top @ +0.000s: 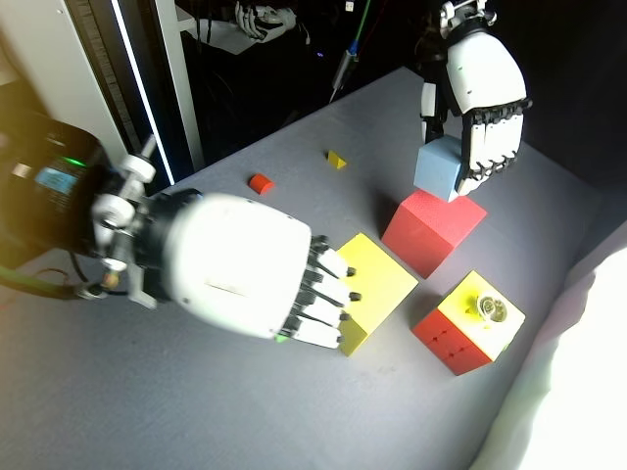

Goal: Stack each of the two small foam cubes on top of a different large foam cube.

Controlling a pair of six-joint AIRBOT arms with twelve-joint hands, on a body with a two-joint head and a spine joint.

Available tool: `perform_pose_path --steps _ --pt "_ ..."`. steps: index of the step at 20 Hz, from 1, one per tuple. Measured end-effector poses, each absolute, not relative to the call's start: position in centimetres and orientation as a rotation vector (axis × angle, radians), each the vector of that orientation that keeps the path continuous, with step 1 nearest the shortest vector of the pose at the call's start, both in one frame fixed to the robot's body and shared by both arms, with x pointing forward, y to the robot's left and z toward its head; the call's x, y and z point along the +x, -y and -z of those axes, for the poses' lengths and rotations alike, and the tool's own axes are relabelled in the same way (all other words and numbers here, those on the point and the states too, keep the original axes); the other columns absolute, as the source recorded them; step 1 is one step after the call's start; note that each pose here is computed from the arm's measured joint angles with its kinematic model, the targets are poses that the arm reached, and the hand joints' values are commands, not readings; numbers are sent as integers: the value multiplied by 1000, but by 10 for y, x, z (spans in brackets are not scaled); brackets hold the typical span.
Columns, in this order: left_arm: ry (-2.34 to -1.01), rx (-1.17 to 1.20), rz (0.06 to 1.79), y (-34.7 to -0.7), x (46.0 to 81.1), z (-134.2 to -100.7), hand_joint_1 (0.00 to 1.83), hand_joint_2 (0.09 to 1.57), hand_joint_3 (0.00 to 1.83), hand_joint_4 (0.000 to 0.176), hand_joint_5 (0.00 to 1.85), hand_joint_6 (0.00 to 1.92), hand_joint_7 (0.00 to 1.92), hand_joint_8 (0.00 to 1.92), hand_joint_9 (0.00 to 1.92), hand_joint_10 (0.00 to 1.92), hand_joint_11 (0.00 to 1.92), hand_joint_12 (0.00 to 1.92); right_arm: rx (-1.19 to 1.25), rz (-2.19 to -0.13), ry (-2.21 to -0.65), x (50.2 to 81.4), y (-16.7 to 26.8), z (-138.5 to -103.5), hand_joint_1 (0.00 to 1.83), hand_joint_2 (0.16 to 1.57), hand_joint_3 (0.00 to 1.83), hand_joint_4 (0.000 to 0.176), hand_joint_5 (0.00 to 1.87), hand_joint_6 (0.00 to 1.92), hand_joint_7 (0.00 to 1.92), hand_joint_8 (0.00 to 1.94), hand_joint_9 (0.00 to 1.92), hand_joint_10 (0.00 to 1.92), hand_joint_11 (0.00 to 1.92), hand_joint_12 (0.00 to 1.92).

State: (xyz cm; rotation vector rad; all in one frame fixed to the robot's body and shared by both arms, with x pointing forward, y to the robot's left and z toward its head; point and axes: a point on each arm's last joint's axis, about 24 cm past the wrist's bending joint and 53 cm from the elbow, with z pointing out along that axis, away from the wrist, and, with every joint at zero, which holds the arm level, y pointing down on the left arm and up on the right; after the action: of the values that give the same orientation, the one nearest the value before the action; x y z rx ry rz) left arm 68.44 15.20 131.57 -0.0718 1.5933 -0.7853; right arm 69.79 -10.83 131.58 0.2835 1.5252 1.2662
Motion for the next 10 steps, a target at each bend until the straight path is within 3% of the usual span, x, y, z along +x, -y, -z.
perform_pose_path --steps 2,3,4,5,6,7,10 --pt "-1591 -54 791 -148 687 -1316 1243 1154 2 0 1051 703 797 1426 817 672 593 970 300 -1283 -1544 709 100 -1316 1355 1186 0 0 832 990 857 1316 750 1507 430 1705" --pt "-1590 -50 793 -146 688 -1317 1326 1184 2 0 979 796 754 1412 711 1310 589 991 298 -1285 -1555 713 95 -1315 1348 1202 2 0 778 1075 826 1341 731 1507 477 1661" --pt "-1589 -50 792 -146 690 -1317 1339 1201 1 0 933 869 726 1434 674 1469 574 1014 296 -1287 -1566 716 91 -1316 1346 1209 1 0 757 1103 815 1355 722 1513 489 1655" --pt "-1590 -51 796 -145 691 -1317 1344 1202 0 0 932 868 728 1435 674 1488 578 1017 292 -1293 -1572 719 85 -1321 1350 1199 0 0 772 1080 842 1316 742 1483 504 1643" --pt "-1590 -50 796 -145 692 -1317 1253 1176 0 0 996 800 770 1440 710 1017 578 1001 291 -1298 -1571 722 82 -1327 1354 1188 0 0 796 1049 859 1285 758 1459 506 1626" --pt "-1590 -53 794 -146 694 -1317 1235 1164 2 0 1024 772 777 1430 765 783 569 993 286 -1312 -1558 724 78 -1336 1353 1190 0 0 787 1064 844 1294 767 1457 533 1599" --pt "-1587 -64 781 -152 698 -1317 1235 1159 3 0 1049 742 771 1429 824 593 576 954 253 -1332 -1560 722 61 -1348 1353 1188 1 0 784 1059 856 1287 764 1453 518 1607"
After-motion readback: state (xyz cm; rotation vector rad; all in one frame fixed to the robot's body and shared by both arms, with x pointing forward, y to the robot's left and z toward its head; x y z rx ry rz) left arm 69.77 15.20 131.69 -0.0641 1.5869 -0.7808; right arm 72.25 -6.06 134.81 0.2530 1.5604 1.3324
